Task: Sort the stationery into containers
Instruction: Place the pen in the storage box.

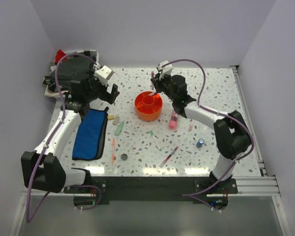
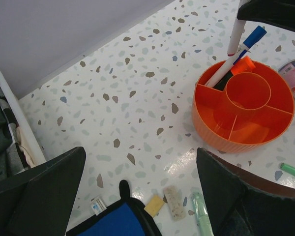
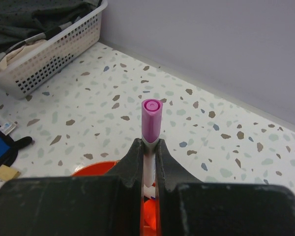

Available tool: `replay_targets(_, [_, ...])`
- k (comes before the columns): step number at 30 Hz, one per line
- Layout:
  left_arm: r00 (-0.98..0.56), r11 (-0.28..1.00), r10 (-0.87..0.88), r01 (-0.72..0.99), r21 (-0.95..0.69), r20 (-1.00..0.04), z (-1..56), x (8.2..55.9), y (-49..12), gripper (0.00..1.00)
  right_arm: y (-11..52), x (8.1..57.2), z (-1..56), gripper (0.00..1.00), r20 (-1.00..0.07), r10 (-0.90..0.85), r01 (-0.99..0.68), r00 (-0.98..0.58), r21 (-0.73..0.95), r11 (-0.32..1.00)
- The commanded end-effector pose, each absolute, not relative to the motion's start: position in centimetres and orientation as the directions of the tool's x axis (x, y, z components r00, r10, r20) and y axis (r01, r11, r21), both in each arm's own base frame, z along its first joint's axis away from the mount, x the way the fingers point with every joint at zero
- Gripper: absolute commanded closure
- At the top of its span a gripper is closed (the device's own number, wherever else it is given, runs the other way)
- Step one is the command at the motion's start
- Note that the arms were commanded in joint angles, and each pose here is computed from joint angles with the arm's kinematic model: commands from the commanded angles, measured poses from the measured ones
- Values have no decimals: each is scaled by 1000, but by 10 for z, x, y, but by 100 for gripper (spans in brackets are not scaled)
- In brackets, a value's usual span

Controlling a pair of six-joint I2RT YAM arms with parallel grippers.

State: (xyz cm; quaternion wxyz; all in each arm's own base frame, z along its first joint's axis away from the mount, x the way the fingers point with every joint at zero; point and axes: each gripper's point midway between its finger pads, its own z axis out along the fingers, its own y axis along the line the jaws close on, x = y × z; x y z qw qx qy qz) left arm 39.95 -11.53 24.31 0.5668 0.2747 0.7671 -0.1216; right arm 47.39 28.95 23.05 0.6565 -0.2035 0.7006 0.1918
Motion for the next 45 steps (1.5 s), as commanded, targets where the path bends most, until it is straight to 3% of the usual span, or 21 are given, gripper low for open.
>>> replay_targets(1, [-213, 828, 305, 541, 148, -928, 244, 406, -106, 0, 309, 479, 269, 100, -996, 72, -566, 58, 27, 824])
replay_targets(17, [-207, 829, 313, 537, 160, -927, 244, 416, -106, 0, 321, 482, 216, 100, -999, 20, -583, -29, 33, 812])
replay_targets(20, [-206, 829, 312, 536, 160, -927, 244, 415, -105, 0, 322, 482, 212, 89, -999, 7, -590, -43, 31, 807])
replay_targets(22, [-205, 827, 312, 539, 159, -928, 244, 414, -106, 0, 324, 482, 210, 76, -998, -4, -590, -66, 36, 807])
replay_targets(26, [-194, 826, 304, 541, 157, -933, 246, 412, -107, 0, 320, 480, 219, 67, -998, -2, -581, -59, 33, 814])
replay_targets(38, [-79, 839, 246, 516, 171, -966, 274, 407, -106, 0, 265, 448, 295, 58, -998, 8, -441, -60, 34, 897])
replay_targets(45, [-48, 827, 202, 543, 144, -978, 278, 400, -113, 0, 229, 423, 298, 57, -993, -7, -348, -120, 35, 937])
